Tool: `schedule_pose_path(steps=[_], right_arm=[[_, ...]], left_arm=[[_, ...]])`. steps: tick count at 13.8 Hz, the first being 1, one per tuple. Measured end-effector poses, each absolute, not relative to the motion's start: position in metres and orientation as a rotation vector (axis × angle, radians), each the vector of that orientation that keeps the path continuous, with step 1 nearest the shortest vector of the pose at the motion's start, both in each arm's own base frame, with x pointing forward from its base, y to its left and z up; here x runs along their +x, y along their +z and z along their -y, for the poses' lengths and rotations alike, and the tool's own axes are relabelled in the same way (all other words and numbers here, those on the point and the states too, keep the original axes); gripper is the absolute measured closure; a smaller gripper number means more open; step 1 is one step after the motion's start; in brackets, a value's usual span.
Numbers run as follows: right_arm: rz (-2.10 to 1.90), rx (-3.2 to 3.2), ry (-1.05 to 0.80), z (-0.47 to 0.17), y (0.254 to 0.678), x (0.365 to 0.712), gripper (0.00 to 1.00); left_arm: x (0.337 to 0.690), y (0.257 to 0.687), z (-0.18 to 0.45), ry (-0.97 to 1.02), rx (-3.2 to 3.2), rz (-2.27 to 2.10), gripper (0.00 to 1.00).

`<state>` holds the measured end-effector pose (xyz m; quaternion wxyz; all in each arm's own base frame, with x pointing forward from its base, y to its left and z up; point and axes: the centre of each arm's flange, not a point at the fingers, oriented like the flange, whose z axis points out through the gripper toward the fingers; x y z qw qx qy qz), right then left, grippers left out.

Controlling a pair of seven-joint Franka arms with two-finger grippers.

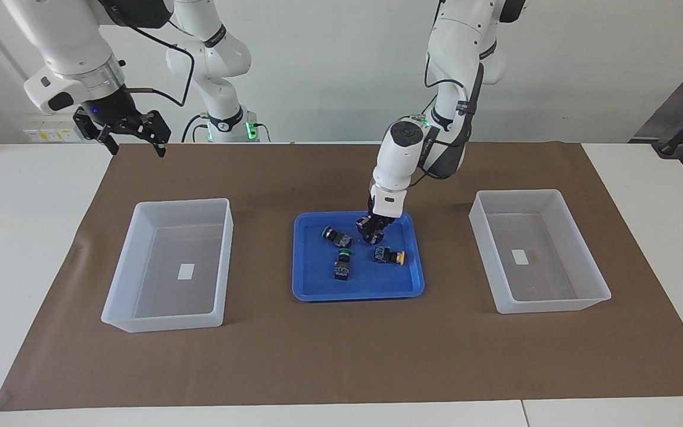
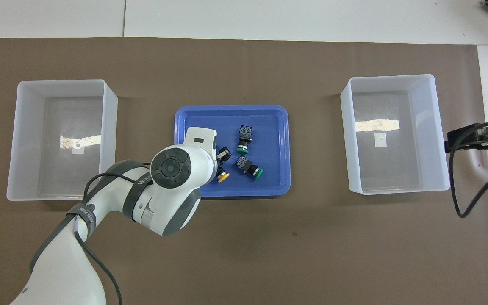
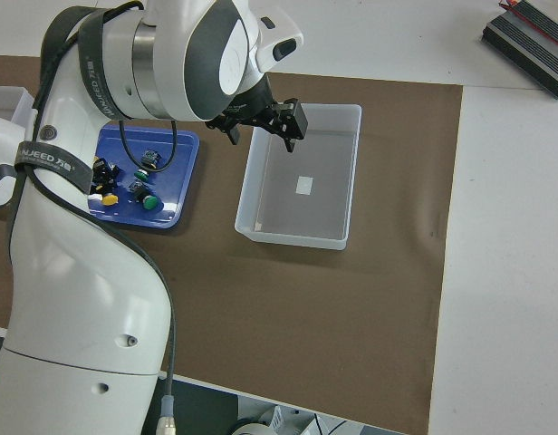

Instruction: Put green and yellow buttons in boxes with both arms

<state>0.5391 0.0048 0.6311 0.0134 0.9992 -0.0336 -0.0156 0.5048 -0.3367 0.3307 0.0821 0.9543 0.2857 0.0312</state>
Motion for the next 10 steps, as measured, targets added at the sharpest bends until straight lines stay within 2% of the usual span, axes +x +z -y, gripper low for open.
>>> schedule_pose_path(steps=[3, 5, 7, 10], right_arm=[[0.154, 3.152, 0.025, -0.049, 0.626, 0.546, 0.00], [0.210, 3.163, 0.045, -0.090, 0.601, 0.558, 0.00], [0.266, 3.167, 0.068, -0.147, 0.557, 0.578, 0.00], [0.330, 3.175, 0.087, -0.220, 0.481, 0.602, 0.00]], left_arm=[[0.553, 0.390, 0.292, 0.061, 2.879, -0.899, 0.64], [0.583, 0.432, 0.240, 0.052, 2.908, -0.871, 0.64], [0.605, 0.458, 0.179, 0.046, 2.963, -0.733, 0.64], [0.624, 0.456, 0.087, 0.041, 3.019, -0.440, 0.64]])
